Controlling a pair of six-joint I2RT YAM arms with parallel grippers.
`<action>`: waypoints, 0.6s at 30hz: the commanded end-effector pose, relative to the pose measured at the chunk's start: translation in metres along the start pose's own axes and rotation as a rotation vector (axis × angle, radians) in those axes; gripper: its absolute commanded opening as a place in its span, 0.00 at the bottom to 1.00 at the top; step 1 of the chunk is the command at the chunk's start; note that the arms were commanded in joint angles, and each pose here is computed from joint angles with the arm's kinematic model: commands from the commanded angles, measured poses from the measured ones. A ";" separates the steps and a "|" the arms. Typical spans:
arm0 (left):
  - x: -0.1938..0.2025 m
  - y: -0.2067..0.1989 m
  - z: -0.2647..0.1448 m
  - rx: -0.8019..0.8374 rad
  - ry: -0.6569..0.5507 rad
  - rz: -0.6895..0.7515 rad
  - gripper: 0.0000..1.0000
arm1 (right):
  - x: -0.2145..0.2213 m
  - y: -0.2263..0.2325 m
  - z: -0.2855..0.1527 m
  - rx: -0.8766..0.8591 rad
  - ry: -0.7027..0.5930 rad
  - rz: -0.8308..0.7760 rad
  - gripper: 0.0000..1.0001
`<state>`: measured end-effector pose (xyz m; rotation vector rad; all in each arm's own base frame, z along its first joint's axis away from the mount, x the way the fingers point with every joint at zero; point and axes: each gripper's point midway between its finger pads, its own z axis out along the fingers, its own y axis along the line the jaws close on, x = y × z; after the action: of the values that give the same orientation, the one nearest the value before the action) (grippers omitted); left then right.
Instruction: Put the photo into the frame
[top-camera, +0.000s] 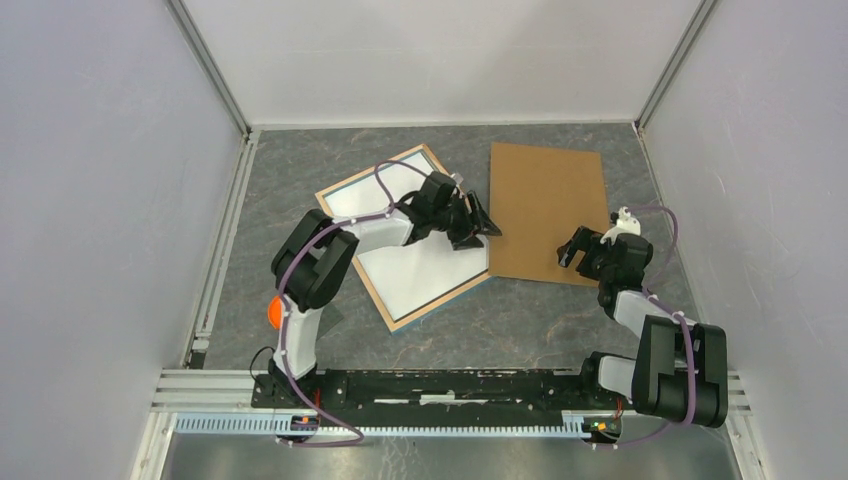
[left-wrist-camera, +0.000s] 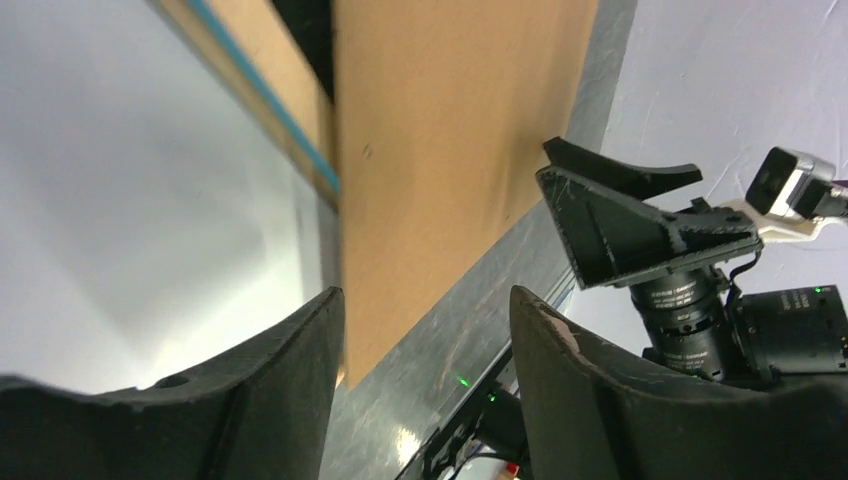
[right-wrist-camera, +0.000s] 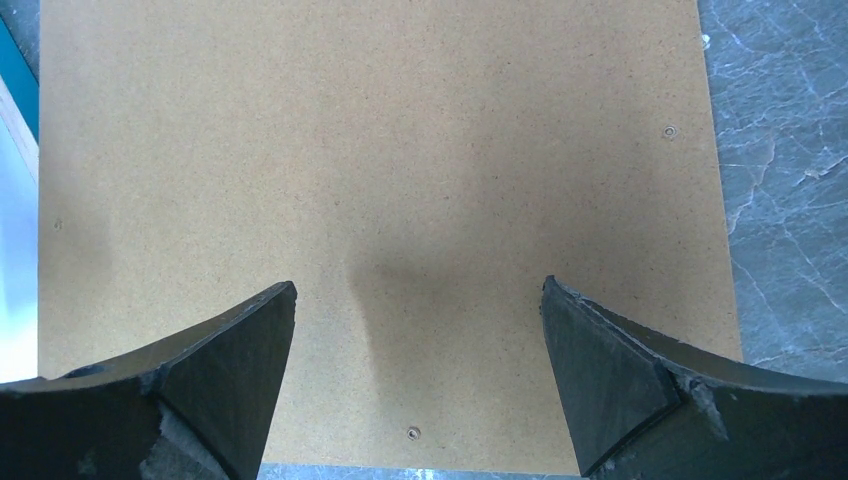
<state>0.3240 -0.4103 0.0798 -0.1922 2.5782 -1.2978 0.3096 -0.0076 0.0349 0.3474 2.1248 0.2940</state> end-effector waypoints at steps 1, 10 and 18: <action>-0.004 -0.013 0.018 0.045 0.033 0.076 0.66 | 0.051 -0.001 -0.006 -0.004 0.173 0.046 0.98; -0.008 -0.008 0.022 -0.022 -0.019 0.079 0.66 | 0.052 -0.002 -0.007 -0.001 0.173 0.043 0.98; 0.009 -0.007 0.040 0.031 0.058 0.022 0.61 | 0.051 -0.002 -0.007 -0.001 0.168 0.042 0.98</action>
<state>0.3295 -0.4321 0.0585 -0.1619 2.6180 -1.2717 0.3112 -0.0075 0.0351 0.3415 2.1200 0.2930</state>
